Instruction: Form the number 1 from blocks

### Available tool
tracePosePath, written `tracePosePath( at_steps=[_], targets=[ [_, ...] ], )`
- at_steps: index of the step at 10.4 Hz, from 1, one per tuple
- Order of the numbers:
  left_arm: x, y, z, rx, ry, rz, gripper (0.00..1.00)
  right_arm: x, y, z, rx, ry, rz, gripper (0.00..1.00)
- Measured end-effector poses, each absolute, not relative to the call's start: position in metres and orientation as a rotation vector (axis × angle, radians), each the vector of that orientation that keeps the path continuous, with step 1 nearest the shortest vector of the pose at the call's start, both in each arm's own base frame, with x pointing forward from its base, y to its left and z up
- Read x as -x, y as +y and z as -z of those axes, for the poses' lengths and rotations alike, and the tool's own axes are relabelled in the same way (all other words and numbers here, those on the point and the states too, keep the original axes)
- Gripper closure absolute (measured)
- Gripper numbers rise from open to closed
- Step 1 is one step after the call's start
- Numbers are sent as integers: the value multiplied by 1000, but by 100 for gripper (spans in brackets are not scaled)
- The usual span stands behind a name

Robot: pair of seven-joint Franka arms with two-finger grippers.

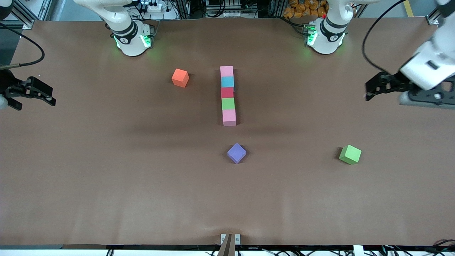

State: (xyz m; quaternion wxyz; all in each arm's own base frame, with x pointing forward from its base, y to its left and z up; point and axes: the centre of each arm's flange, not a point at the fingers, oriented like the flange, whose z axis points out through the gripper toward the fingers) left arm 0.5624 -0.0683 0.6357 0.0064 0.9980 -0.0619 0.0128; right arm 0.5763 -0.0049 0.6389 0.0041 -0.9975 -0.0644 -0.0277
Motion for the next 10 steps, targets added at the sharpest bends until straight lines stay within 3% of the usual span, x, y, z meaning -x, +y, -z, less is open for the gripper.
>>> tracePosePath(
  at_steps=[10],
  targets=[
    [-556,-80,-639,-3169,-191,-41,0,-576,-7,-639,3126,-196,85,0]
  ],
)
